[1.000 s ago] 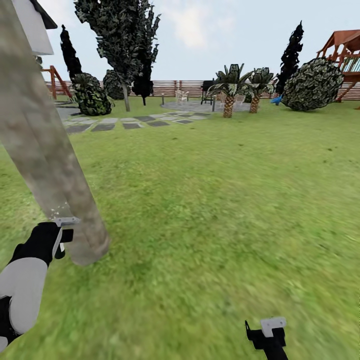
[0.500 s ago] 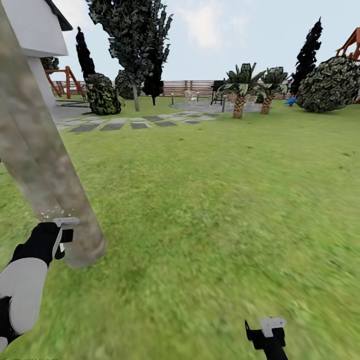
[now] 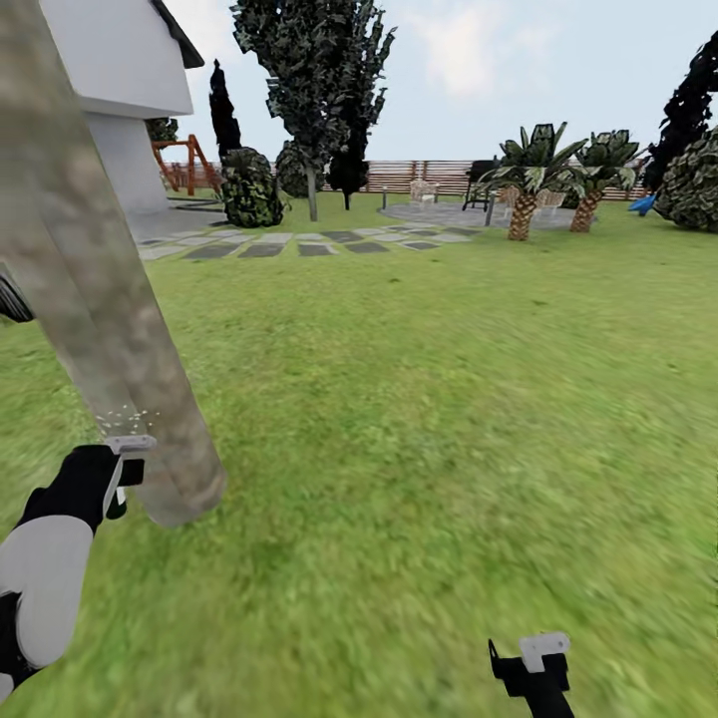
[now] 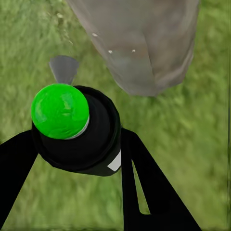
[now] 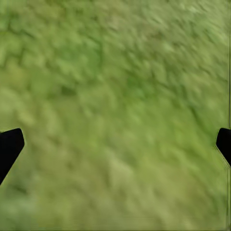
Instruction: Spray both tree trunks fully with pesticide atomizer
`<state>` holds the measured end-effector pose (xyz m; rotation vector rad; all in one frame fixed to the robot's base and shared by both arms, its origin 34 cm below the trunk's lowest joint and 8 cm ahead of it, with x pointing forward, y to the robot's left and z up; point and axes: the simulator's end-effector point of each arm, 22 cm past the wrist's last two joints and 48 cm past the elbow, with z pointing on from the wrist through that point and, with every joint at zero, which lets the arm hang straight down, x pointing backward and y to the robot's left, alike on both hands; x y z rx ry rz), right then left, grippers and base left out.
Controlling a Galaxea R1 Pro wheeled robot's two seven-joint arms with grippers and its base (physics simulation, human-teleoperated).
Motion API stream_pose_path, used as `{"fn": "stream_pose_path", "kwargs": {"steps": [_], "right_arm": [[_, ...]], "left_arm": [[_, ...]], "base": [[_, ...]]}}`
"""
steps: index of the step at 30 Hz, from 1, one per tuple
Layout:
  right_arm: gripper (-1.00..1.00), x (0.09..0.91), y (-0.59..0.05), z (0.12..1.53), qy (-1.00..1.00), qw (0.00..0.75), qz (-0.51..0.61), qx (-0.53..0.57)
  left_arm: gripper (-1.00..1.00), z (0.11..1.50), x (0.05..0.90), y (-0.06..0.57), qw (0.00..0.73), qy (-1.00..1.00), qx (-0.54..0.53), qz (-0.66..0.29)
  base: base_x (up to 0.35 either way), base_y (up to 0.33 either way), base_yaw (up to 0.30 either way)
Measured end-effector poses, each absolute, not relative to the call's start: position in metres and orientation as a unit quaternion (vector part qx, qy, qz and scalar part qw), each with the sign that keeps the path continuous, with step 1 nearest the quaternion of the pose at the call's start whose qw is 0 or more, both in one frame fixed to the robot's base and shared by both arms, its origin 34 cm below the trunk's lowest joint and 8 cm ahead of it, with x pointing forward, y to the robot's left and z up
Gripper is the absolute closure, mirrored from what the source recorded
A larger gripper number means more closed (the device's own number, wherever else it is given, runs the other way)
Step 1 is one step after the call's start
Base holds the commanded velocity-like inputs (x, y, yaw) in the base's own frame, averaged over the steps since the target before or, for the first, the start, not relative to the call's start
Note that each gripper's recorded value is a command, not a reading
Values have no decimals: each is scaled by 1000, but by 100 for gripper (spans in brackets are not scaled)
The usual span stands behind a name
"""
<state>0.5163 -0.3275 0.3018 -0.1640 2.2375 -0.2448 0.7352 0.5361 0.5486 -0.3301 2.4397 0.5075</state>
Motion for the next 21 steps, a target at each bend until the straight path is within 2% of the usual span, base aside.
{"fn": "stream_pose_path", "kwargs": {"steps": [7,10,14,17,21], "right_arm": [[-100,516,-327,302,896,428,-98,-66],[-100,516,-327,302,896,428,-98,-66],[-100,516,-327,302,896,428,-98,-66],[-100,516,-327,302,896,428,-98,-66],[-100,516,-328,302,896,428,-98,-66]], "left_arm": [[100,532,719,542,294,927,-124,198],[100,522,712,540,287,929,-122,197],[100,522,710,543,285,929,-124,200],[100,520,708,544,283,929,-124,202],[100,505,696,541,272,931,-124,207]], "base": [[0,-273,22],[29,-269,231],[234,-170,274],[226,-40,277],[29,-4,278]]}}
